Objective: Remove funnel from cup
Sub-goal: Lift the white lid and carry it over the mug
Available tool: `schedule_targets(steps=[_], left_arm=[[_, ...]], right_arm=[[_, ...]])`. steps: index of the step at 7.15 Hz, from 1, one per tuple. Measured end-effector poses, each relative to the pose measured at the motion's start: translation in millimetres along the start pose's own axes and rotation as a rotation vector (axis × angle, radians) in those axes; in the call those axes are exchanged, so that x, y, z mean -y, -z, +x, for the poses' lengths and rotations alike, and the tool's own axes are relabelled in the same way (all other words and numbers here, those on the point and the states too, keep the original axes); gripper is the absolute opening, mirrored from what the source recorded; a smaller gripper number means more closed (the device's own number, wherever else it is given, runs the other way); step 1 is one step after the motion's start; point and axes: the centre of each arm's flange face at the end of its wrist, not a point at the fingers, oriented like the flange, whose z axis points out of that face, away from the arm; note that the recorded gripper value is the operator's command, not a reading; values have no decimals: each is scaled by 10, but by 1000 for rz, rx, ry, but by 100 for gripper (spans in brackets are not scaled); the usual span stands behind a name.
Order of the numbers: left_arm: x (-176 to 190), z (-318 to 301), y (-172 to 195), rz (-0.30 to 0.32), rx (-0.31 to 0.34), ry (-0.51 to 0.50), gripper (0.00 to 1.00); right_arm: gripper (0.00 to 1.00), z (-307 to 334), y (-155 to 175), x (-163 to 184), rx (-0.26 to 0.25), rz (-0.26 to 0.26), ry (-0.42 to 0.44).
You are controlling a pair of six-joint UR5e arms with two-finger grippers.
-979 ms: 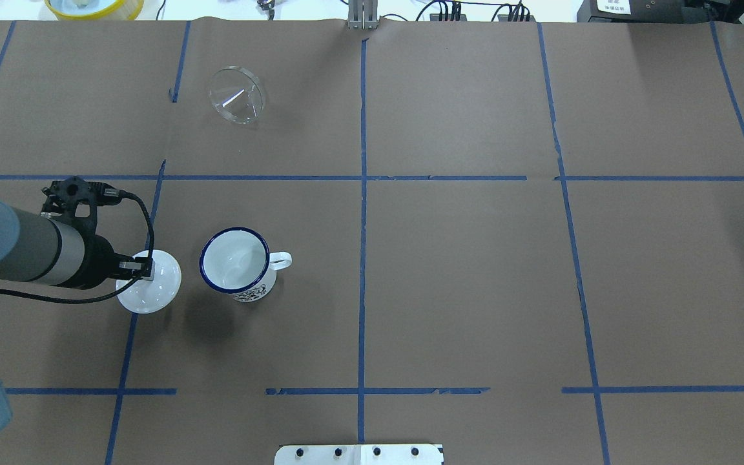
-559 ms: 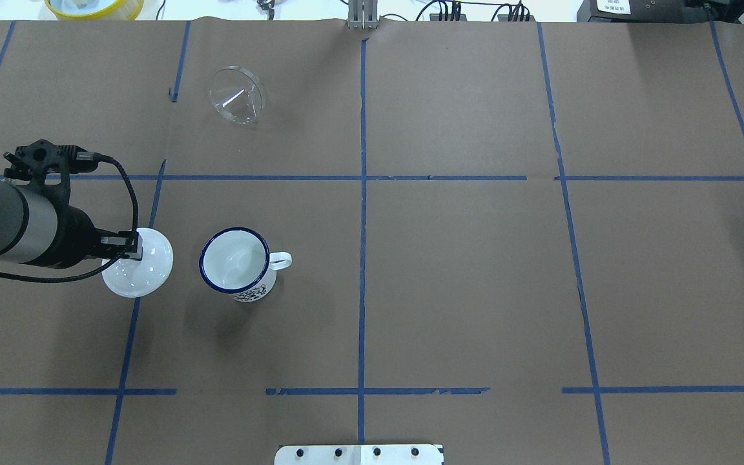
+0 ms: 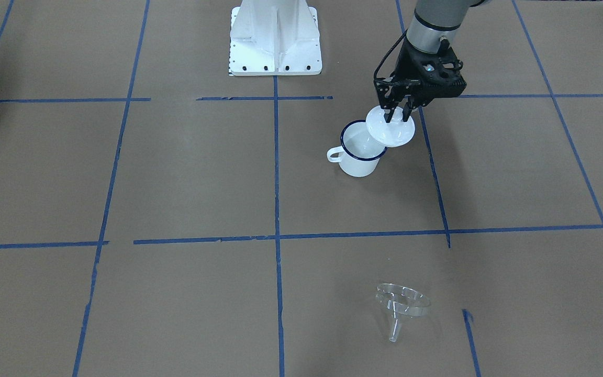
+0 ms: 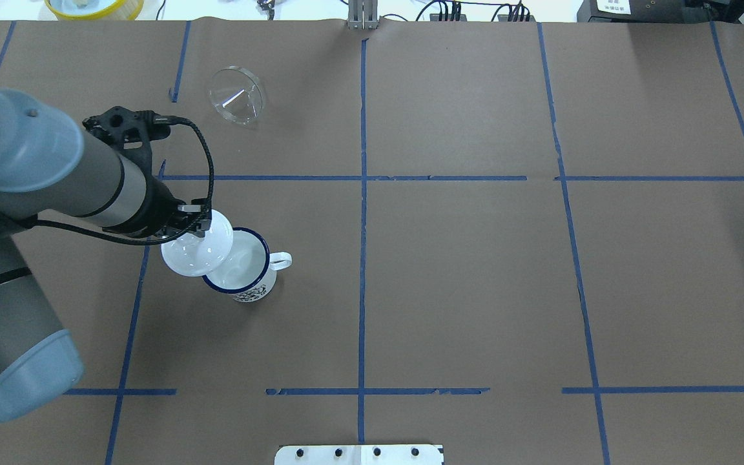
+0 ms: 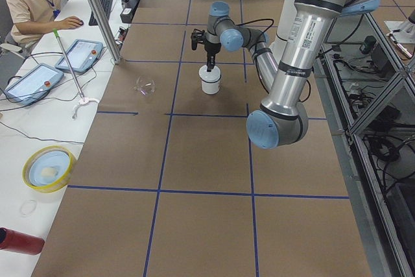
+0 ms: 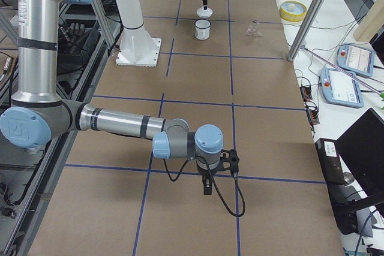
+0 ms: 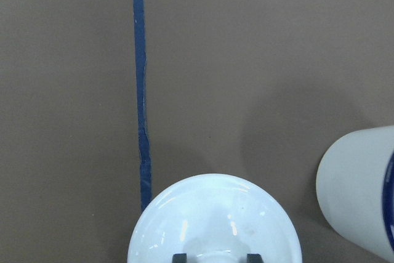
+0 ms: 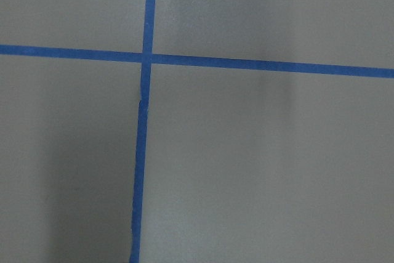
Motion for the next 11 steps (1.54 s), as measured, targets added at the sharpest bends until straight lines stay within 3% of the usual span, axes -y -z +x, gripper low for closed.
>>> schedule_targets(steps=[5,11], left_arm=[[-39,270,-368,-51,33,21,0],[-145,315,-422,-66,33,15,0]], right_arm=[[100,0,0,0,0,0,0],[100,0,0,0,0,0,0]])
